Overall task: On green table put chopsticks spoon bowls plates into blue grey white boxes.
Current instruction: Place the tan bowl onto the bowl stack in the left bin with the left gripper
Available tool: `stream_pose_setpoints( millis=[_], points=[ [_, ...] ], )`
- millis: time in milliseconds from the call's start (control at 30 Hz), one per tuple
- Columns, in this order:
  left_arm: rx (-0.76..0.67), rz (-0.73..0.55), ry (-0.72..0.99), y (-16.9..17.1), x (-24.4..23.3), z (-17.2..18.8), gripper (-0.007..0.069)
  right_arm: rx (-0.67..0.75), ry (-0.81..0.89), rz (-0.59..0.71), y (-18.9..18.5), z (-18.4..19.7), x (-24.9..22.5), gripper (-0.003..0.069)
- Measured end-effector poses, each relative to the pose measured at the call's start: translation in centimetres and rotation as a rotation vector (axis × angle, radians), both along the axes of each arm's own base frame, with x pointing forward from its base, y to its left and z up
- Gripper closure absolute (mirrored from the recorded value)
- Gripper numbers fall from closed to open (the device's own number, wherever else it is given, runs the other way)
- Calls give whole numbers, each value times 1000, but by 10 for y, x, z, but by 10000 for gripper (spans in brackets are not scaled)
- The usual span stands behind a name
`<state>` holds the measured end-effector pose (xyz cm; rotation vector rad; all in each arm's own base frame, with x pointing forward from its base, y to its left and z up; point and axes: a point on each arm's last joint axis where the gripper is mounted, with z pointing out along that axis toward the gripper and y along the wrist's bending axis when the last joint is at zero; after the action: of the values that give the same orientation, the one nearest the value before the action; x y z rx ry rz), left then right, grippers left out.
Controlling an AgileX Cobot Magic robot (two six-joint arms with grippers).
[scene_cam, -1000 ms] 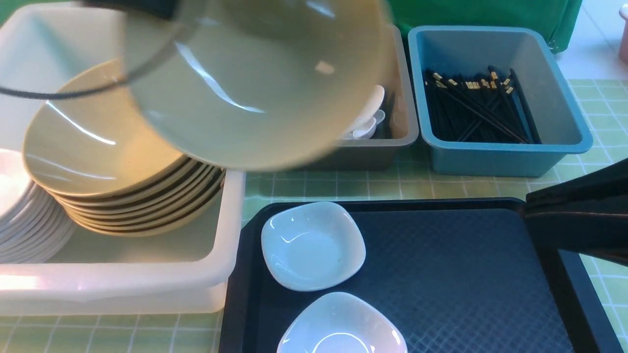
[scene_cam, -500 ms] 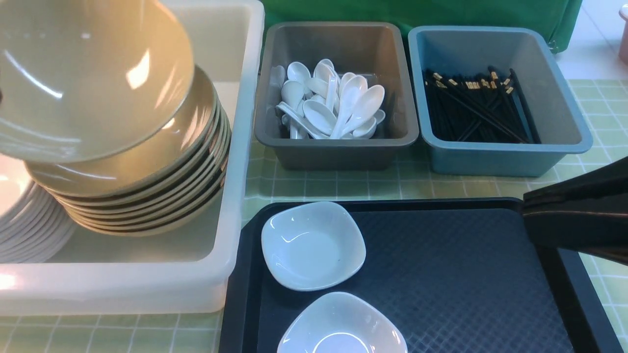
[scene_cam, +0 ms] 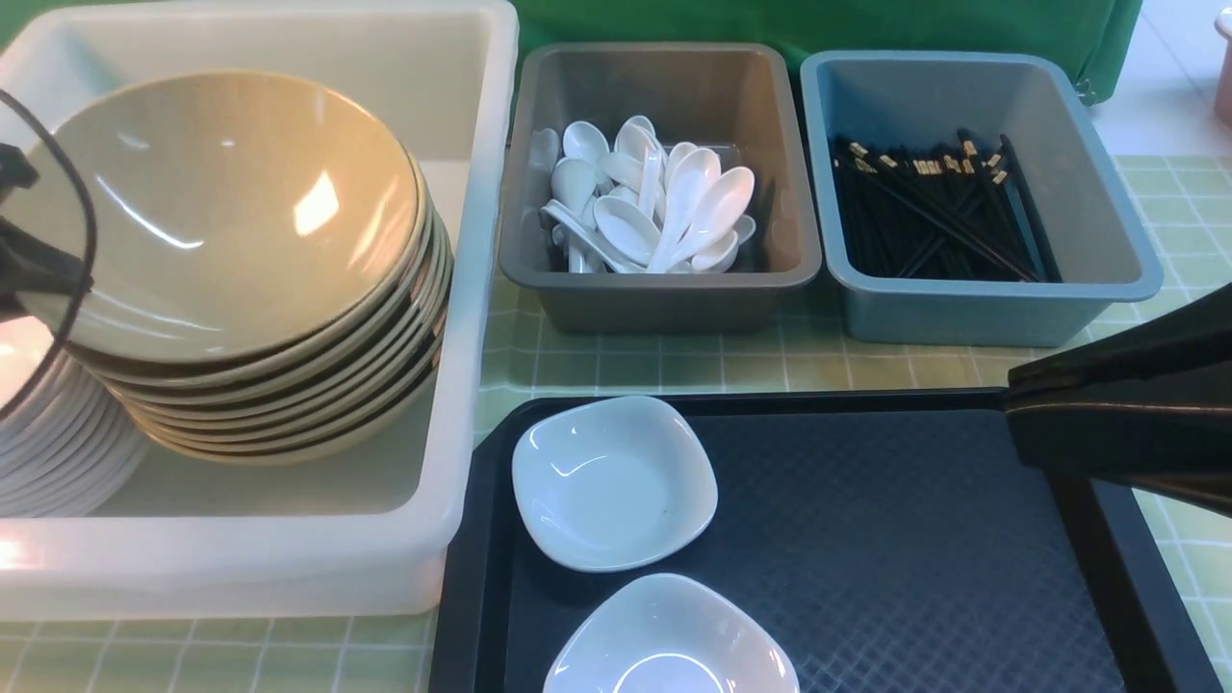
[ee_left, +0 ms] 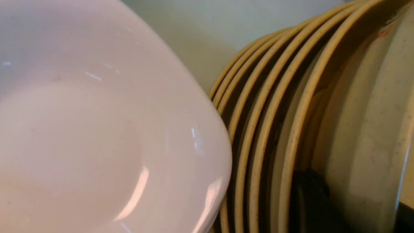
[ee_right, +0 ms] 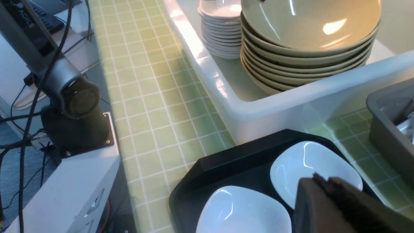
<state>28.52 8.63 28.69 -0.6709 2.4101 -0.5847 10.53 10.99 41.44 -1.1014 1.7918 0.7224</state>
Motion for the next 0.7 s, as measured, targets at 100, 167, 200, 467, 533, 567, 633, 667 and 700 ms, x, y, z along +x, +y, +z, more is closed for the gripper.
stream_pose_setpoints(
  millis=[100,167,200,467,533,567,633,667,700],
  points=[
    [-5,-3,36,-9,1,-2,565,0,0,0,0,0,0,612],
    [-9,-14,62,-15,1,-3,524,-3,3,4,0,0,0,612],
    [-5,-21,66,-16,1,-2,513,-3,4,4,0,0,0,612],
    [97,-66,126,-21,4,24,196,-13,15,16,0,-1,-2,605],
    [113,-93,137,-25,4,33,103,-15,18,19,0,-2,-2,603],
    [119,-111,147,-26,3,36,69,-18,21,23,0,-2,-3,602],
    [144,-171,183,-28,-1,51,-18,-28,32,35,0,-3,-4,601],
    [144,-174,190,-28,-1,51,-24,-28,33,36,0,-3,-4,601],
    [171,-191,180,-27,-1,62,-36,-31,36,39,0,-3,-4,599]
  ],
)
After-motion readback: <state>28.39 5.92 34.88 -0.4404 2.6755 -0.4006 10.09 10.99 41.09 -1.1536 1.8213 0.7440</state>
